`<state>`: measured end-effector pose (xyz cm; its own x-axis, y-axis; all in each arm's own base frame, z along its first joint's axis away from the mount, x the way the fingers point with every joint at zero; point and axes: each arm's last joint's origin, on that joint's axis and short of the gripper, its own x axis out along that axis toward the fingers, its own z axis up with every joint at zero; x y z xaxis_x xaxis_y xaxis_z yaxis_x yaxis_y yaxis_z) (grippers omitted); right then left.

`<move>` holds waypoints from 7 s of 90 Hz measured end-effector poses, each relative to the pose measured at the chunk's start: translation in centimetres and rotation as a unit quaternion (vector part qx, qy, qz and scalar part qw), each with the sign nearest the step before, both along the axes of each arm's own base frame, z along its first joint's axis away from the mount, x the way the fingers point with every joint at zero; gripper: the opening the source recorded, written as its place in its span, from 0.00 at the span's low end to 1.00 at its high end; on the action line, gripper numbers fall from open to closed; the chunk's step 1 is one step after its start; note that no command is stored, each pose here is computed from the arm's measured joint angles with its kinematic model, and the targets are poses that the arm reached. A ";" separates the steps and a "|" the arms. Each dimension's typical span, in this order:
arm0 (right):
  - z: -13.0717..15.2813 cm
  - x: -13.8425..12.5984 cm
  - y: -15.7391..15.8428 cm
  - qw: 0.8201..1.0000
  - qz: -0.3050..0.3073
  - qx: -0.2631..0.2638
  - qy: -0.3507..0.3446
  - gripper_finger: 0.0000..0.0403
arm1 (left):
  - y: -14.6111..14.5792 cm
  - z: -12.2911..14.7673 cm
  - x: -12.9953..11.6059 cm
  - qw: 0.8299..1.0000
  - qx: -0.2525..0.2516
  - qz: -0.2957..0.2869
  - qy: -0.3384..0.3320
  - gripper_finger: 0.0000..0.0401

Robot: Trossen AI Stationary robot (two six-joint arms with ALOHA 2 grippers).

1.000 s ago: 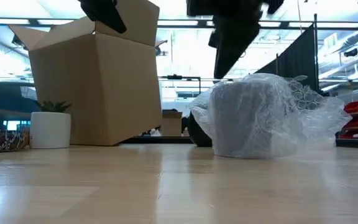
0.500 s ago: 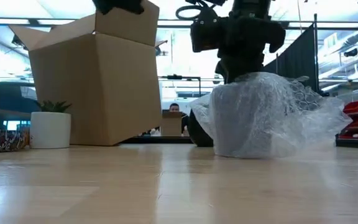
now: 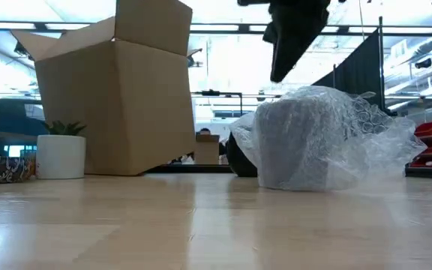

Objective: Wrap mug
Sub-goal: Wrap the blue mug with bubble wrap, then put the wrapped blue mug into the box

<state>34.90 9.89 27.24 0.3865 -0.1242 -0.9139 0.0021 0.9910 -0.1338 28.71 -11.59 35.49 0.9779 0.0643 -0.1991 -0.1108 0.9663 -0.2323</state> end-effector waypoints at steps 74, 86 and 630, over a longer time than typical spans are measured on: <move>-0.4 0.3 -0.6 0.997 -0.025 0.066 0.019 0.00 | -0.1 1.7 0.2 0.996 -0.039 0.000 -0.085 0.32; -1.8 1.1 -0.5 0.996 -0.018 0.077 0.038 0.00 | -0.1 1.7 0.2 0.996 -0.039 0.000 -0.085 0.32; 0.5 2.6 5.6 0.995 0.083 -0.007 0.060 0.01 | 28.6 9.9 -11.0 0.797 -0.052 0.501 0.333 0.00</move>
